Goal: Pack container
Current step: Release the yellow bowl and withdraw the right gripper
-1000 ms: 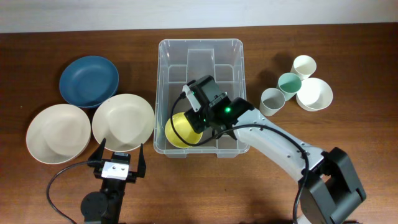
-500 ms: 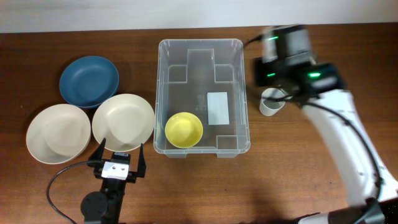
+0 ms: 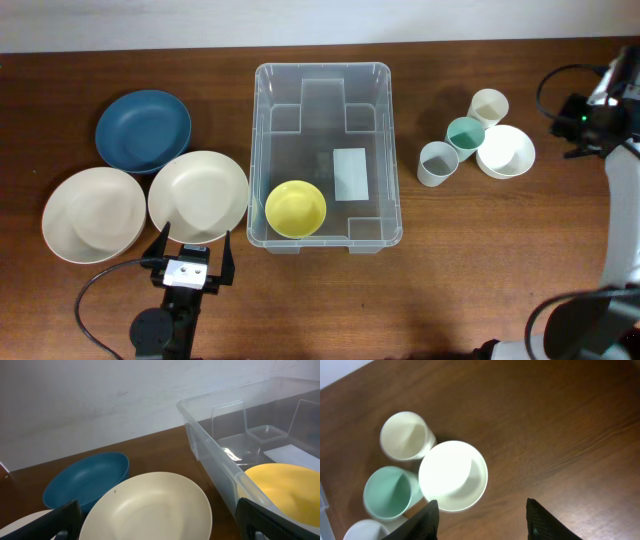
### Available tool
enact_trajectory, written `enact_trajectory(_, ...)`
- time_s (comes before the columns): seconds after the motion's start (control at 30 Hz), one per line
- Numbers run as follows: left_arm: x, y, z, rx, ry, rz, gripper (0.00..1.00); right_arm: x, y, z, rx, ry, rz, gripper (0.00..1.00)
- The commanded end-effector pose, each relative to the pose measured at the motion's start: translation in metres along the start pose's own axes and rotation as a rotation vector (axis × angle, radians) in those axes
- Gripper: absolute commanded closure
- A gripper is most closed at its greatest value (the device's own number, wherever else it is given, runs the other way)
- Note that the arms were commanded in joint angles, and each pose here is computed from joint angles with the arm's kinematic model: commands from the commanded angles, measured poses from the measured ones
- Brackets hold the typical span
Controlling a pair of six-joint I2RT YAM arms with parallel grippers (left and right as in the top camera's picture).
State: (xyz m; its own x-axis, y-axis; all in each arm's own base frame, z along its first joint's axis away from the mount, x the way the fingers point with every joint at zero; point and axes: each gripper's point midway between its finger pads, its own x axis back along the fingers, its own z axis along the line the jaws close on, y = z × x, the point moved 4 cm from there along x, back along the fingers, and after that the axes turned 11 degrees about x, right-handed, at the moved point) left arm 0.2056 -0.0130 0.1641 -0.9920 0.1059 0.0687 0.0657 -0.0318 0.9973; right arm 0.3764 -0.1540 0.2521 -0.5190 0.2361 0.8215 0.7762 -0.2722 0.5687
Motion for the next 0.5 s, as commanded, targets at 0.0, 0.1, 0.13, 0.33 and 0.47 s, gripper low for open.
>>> enact_trajectory(0.0, 0.0, -0.002, 0.0, -0.016, 0.004, 0.001, 0.01, -0.037, -0.019, -0.008, -0.055, 0.055, 0.079, 0.47)
enact_trajectory(0.1, 0.0, -0.002, 0.0, -0.016, 0.004, 0.001, 0.0, -0.06, -0.027, -0.01, -0.052, 0.054, 0.088, 0.44)
enact_trajectory(0.13, 0.0, -0.002, 0.0, -0.016, 0.004, 0.001, 0.0, -0.068, -0.029, -0.009, -0.05, 0.054, 0.088, 0.44)
enact_trajectory(0.33, 0.0, -0.002, 0.0, -0.016, 0.004, 0.001, 0.01, -0.103, -0.044, -0.007, -0.045, 0.058, 0.066, 0.43)
enact_trajectory(0.47, 0.0, -0.002, 0.0, -0.016, 0.004, 0.001, 0.0, -0.124, -0.056, -0.005, -0.041, 0.067, 0.038, 0.43)
